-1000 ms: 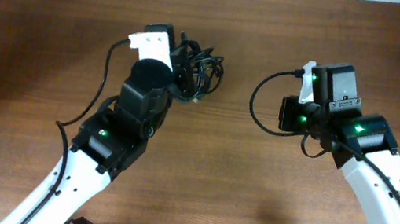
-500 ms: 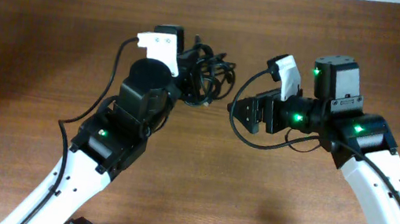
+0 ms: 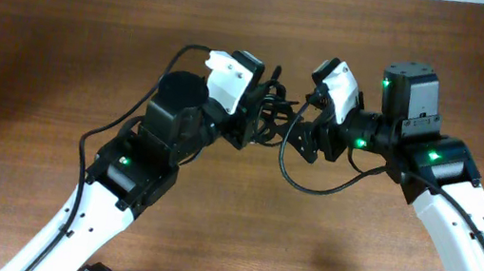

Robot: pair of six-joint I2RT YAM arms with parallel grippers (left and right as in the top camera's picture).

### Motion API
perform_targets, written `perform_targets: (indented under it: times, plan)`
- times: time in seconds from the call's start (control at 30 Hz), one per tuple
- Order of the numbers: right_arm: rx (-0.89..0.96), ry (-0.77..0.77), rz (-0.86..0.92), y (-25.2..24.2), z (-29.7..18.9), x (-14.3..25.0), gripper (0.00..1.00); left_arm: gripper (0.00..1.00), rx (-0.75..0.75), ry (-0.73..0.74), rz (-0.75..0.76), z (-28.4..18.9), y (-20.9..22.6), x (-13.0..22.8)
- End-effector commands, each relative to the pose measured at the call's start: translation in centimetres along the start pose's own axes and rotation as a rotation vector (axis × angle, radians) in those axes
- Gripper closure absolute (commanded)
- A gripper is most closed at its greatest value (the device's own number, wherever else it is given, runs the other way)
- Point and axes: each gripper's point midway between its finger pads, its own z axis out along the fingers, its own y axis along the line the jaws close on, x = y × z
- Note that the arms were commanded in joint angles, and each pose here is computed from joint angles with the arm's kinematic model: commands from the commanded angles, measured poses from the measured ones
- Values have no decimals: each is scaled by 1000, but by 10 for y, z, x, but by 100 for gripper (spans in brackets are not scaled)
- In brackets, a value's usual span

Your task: Untangle cables

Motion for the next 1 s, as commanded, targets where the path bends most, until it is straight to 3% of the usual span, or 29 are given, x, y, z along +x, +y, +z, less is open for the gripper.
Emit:
perform_targets:
  times: [0.0, 0.03, 0.13, 0.17, 0.2, 0.3, 0.4, 0.57, 0.67, 0.97]
  plan:
    - [-10, -12, -70, 4, -3, -2, 22, 100, 117, -65, 51, -11, -24, -22]
    - [-10, -13, -69, 4, -3, -2, 30, 100, 143, -77, 55, -12, -29, -25]
    - [-10, -11, -67, 4, -3, -2, 66, 100, 143, -87, 48, -12, -29, -27]
    - [-11, -11, -67, 4, -3, -2, 87, 100, 144, -89, 41, -12, -29, -28]
    - [-11, -10, -66, 4, -3, -2, 96, 100, 144, -88, 41, -12, -29, -28]
    - [-13, 5, -49, 5, -3, 3, 96, 100, 119, -93, 40, -11, -25, -29]
    - [77, 51, 44, -10, -4, 12, 96, 100, -7, -107, 2, -12, -2, -32]
    - [111, 60, 102, -15, -4, 15, 96, 100, -386, -86, -281, -36, 79, -13]
    - [113, 49, 121, -16, -4, 12, 96, 100, -482, -39, -412, -48, 106, 9]
    - [174, -20, 274, -29, -6, -2, 96, 100, -555, 66, -277, -56, 118, 27]
